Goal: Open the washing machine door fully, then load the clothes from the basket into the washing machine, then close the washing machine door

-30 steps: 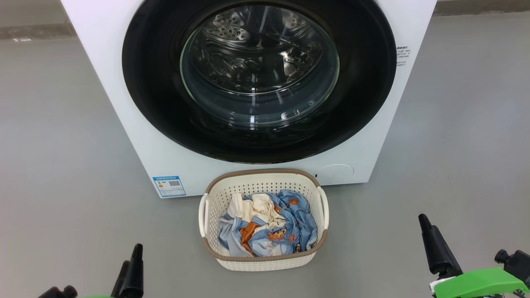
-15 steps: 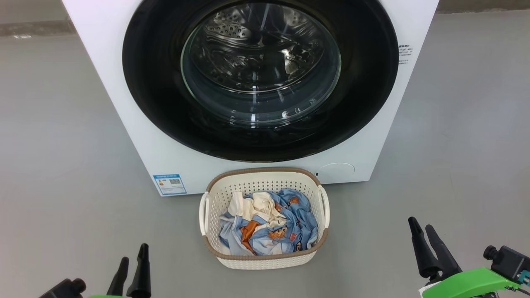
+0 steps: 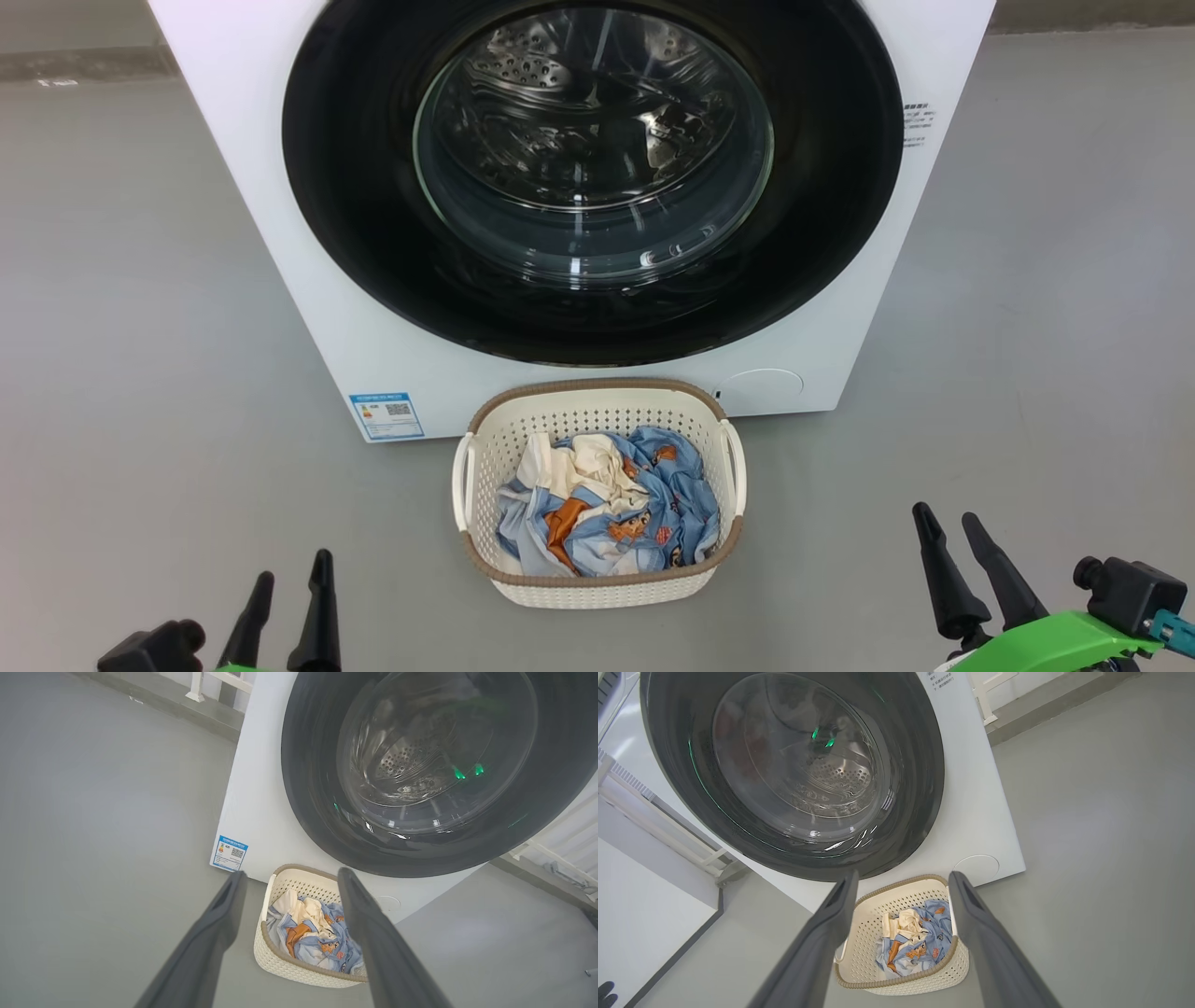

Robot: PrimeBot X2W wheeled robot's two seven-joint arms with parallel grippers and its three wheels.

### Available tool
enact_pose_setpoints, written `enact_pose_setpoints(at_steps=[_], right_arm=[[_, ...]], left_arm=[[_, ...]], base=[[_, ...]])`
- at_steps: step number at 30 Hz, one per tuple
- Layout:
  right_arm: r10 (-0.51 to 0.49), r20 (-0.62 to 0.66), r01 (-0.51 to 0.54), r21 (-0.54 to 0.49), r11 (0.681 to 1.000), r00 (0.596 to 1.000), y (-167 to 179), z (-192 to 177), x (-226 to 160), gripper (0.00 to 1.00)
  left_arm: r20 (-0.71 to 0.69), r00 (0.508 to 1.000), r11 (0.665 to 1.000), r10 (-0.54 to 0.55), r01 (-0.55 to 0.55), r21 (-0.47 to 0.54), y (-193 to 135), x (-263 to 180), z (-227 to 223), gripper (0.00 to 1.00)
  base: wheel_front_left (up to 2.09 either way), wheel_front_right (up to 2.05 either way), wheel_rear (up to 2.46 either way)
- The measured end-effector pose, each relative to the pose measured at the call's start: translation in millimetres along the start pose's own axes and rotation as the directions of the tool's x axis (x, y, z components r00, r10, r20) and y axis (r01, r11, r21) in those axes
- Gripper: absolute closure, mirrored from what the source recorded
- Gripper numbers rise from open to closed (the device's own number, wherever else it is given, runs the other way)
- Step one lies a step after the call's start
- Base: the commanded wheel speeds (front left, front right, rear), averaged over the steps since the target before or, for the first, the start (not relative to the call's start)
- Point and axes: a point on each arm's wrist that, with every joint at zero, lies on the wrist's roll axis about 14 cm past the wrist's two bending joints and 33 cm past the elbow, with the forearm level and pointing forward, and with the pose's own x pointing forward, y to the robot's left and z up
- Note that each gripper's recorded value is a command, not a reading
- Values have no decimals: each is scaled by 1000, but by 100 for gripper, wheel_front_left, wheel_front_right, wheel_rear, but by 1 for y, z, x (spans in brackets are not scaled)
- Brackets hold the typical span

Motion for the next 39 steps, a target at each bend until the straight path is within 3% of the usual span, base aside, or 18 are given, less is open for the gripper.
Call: enact_pose_setpoints(at_steps=[4, 19, 39], right_arm=[[3, 3, -3, -55, 998, 1000, -1, 0, 0, 0], [28, 24, -22, -206, 978, 999, 2, 4, -1, 0], [96, 18, -80, -410, 908, 995, 14, 0, -3, 0]], left_arm=[[-3, 1000, 996, -9, 9, 89, 0, 0, 1, 0], [1, 1000, 963, -11, 11, 268, 3, -6, -2, 0], [25, 997, 862, -80, 56, 504, -7, -9, 4, 0]], base=[[0, 0, 0], [0, 0, 0], [0, 0, 0]])
